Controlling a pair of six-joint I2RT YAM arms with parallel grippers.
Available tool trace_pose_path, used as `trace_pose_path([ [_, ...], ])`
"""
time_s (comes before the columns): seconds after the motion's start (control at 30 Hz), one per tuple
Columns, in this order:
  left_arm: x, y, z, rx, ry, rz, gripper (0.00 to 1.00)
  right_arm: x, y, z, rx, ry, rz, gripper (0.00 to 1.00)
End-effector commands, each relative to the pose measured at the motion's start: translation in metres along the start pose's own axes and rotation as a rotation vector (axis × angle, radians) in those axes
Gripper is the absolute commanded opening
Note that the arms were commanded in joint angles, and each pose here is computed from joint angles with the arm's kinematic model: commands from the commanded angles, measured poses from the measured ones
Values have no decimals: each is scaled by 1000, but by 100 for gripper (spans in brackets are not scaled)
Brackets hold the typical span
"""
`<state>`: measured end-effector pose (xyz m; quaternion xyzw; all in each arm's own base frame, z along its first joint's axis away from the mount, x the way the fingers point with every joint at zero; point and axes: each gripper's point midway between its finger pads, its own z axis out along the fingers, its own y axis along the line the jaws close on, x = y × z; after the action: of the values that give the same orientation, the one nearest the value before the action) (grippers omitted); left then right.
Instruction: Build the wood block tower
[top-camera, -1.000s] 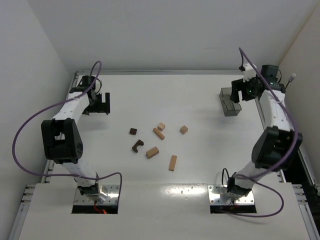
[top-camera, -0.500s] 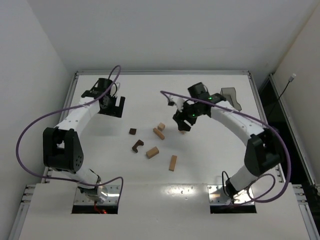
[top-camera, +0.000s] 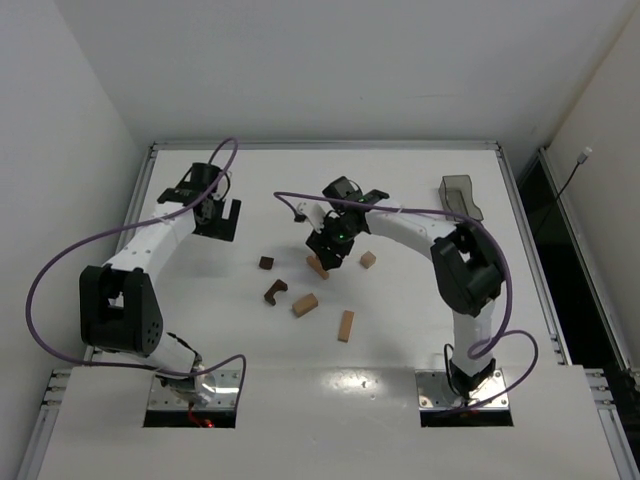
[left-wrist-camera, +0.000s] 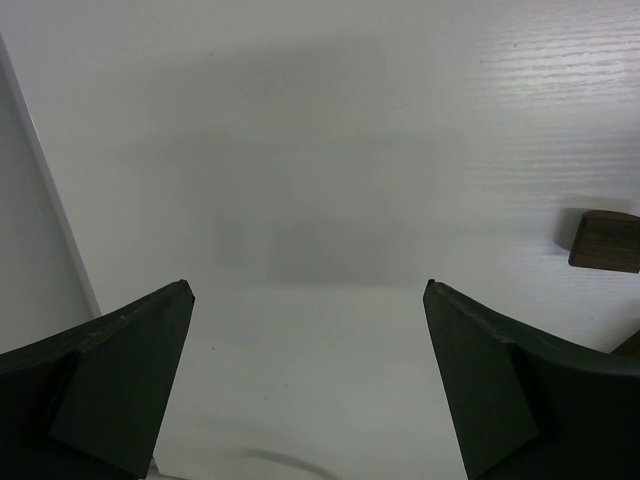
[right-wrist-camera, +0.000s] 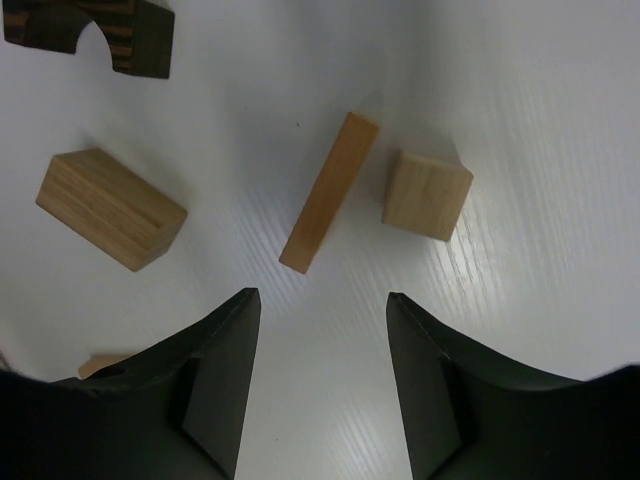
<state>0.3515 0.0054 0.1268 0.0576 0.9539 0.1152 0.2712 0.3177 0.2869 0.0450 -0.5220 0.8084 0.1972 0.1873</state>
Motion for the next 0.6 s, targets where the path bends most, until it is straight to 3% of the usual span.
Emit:
trace_pose_path([
  [0.0, -2, 11, -5, -33, -29, -15, 100, -39, 2, -2, 11, -76, -5, 48],
  [0.13, -1, 10, 0, -32, -20, -13, 100, -48, 13, -1, -11, -77, -13, 37],
  [0.27, 1, 9, 3, -17, -10, -19, 100, -39, 20, 2, -24, -32, 19, 17],
  [0.43, 1, 10, 4, -12, -9, -36, 100, -25, 21, 8, 11, 12, 99, 17],
  [0.57, -1, 8, 4, -4, -19, -47, 100, -16, 17, 12, 69, 50, 162, 27],
])
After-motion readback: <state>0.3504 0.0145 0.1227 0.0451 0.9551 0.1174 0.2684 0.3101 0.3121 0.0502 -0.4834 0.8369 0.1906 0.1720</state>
